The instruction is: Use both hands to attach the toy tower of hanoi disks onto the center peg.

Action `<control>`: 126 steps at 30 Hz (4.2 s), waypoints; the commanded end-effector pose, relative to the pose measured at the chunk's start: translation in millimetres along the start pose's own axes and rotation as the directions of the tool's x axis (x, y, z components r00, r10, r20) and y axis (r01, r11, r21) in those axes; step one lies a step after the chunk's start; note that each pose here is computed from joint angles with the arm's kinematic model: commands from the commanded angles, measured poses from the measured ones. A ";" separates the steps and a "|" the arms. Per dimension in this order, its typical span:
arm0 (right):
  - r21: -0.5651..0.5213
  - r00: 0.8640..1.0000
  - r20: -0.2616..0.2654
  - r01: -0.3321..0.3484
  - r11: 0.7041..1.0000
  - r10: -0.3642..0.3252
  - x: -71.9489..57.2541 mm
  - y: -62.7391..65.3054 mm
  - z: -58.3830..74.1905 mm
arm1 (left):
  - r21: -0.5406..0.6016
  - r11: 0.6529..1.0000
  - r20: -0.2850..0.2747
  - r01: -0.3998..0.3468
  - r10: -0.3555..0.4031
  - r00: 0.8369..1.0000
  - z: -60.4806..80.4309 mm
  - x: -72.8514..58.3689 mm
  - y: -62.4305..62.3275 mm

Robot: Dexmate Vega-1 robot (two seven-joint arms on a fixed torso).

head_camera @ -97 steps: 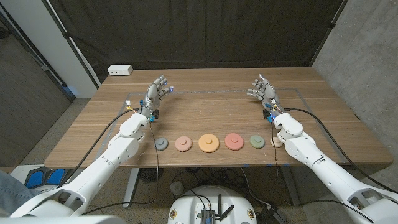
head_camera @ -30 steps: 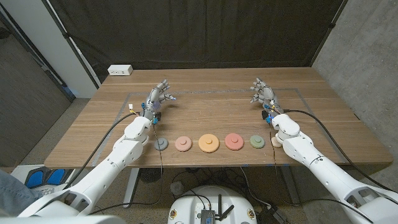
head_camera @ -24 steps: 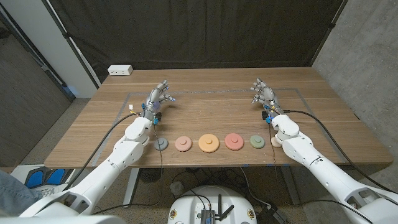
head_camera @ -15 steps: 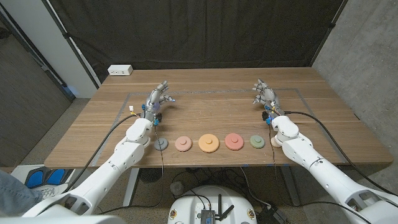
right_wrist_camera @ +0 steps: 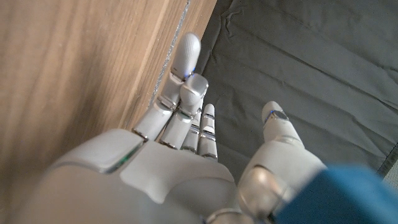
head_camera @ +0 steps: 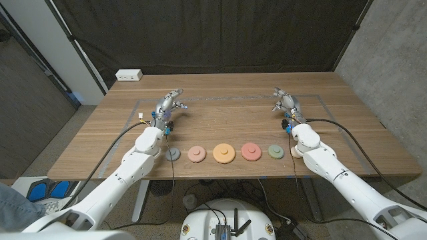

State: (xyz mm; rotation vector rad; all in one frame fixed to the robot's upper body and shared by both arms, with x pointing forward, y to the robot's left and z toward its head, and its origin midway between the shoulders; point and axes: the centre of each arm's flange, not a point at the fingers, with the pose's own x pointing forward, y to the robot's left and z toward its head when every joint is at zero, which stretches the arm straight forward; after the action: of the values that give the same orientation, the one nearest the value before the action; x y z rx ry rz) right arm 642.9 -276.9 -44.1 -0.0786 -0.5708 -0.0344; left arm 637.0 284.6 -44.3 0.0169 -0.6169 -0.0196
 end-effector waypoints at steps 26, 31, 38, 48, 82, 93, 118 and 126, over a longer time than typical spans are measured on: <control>-0.335 0.999 -0.008 0.046 0.941 -0.052 -8.9 7.9 26.2 | 0.299 0.951 0.022 -0.079 0.076 0.997 14.3 -3.3 -0.7; -0.389 0.997 0.007 0.073 0.918 -0.076 -11.1 12.0 31.4 | 0.373 0.922 0.044 -0.104 0.094 0.995 19.0 -3.5 -2.4; -0.456 0.995 0.031 0.103 0.884 -0.100 -15.6 15.8 37.4 | 0.475 0.868 0.067 -0.144 0.128 0.990 24.5 -5.1 -2.2; -0.515 0.993 0.056 0.120 0.849 -0.106 -21.4 15.3 40.2 | 0.560 0.811 0.096 -0.171 0.142 0.985 29.1 -3.6 -8.9; -0.851 0.986 0.165 0.157 0.501 -0.029 -32.4 36.9 58.1 | 0.702 0.673 0.164 -0.233 0.167 0.972 44.5 -10.7 -13.1; -0.894 0.984 0.173 0.175 0.413 -0.044 -46.7 33.1 58.4 | 0.743 0.622 0.186 -0.247 0.163 0.969 46.9 -19.0 -21.3; -0.959 0.999 -0.039 -0.037 0.283 -0.003 -50.2 31.0 76.8 | 0.897 0.435 0.045 -0.073 0.073 0.996 75.8 -19.0 -23.0; -0.959 0.997 -0.079 -0.078 0.271 0.005 -50.3 30.6 79.5 | 0.909 0.411 0.038 -0.063 0.070 0.997 80.2 -17.8 -18.7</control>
State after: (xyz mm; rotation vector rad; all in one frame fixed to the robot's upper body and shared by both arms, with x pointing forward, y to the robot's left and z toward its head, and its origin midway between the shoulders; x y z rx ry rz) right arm 562.2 -238.2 -9.1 -1.2980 -0.4717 -0.3891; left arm 581.2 261.8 1.0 1.0321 -0.5849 0.4370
